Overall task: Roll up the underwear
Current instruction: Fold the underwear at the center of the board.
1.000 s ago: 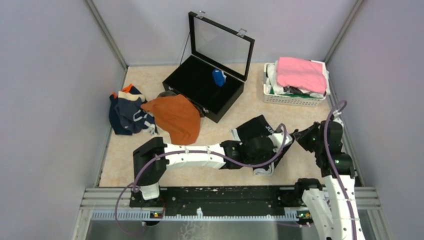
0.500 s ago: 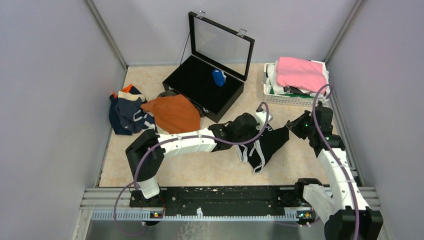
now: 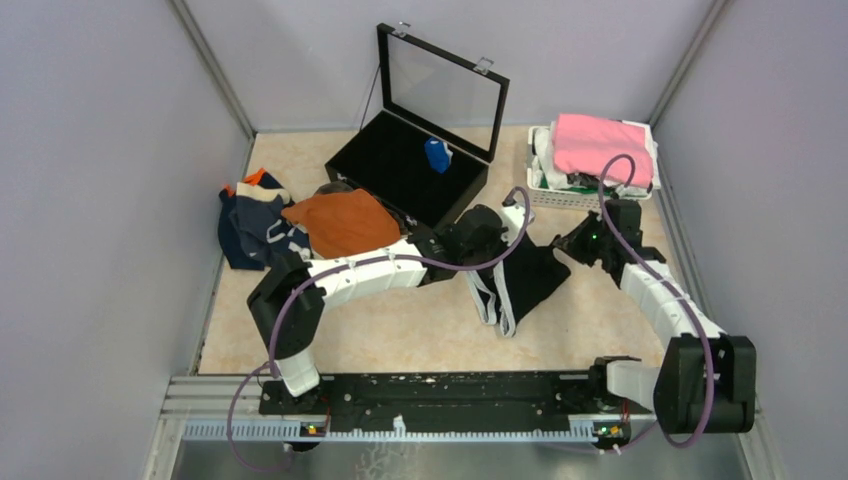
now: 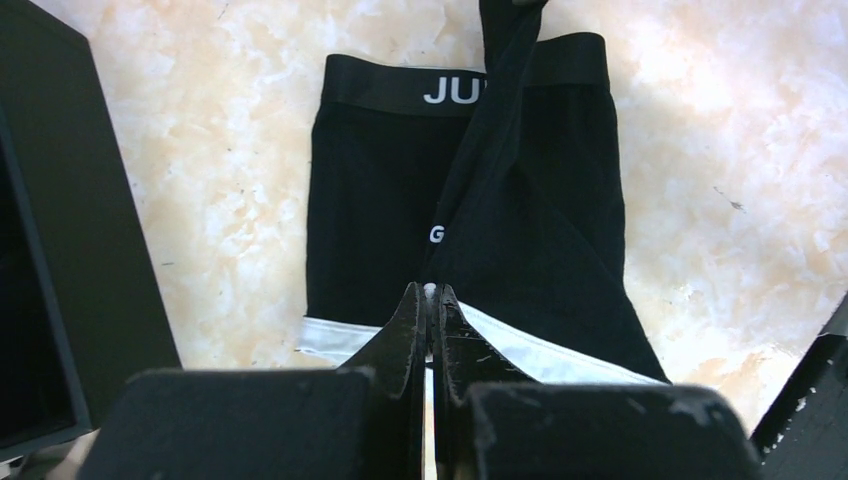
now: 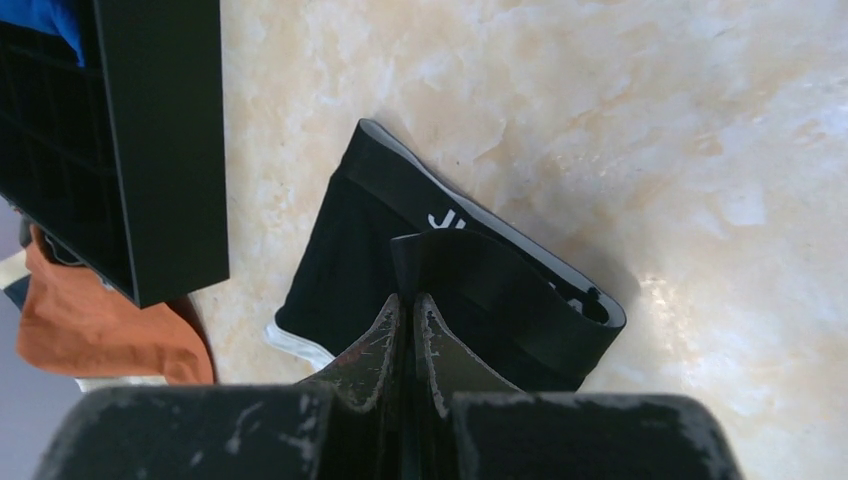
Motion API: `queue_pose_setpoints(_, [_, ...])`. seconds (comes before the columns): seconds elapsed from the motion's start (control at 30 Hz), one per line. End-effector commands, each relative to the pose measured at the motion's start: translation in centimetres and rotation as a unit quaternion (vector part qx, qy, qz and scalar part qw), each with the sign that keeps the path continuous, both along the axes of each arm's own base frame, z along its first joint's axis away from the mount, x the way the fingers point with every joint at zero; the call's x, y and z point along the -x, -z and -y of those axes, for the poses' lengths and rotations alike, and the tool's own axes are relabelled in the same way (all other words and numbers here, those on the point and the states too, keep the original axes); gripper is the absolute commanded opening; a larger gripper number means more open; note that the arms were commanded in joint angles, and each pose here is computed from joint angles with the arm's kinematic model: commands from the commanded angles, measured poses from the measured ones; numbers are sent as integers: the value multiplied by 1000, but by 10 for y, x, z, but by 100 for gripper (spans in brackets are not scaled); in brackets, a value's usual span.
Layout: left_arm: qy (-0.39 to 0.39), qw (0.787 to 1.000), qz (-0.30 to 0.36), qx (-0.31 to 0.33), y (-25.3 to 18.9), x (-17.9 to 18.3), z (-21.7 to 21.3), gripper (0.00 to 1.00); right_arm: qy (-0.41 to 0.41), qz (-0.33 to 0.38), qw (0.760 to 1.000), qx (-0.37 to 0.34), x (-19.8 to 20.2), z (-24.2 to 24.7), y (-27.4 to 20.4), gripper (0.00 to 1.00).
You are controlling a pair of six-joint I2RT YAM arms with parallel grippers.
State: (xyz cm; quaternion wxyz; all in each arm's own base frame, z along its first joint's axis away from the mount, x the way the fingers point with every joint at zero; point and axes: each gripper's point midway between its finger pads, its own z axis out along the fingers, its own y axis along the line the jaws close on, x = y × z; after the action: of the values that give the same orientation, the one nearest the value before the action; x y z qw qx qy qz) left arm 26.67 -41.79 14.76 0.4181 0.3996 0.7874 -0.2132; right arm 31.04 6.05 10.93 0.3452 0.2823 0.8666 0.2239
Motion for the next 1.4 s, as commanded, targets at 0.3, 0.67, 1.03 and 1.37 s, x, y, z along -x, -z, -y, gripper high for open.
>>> queue_pose_setpoints(0.3, [-32,999,16,-10,8,-31,-9,0,-25,38,999,24,-58,-16,-9,0])
queue_pose_setpoints(0.67, [-60,998,2,-27,40,-45,-18,0,-32,27,998,36,-70,-15,1,0])
queue_pose_setpoints(1.03, [-71,997,-3,-34,44,-47,-28,0,-47,16,998,36,-82,-19,11,0])
queue_pose_setpoints(1.37, [-78,997,-4,-28,36,-44,-33,0,-57,13,998,36,-85,-22,14,0])
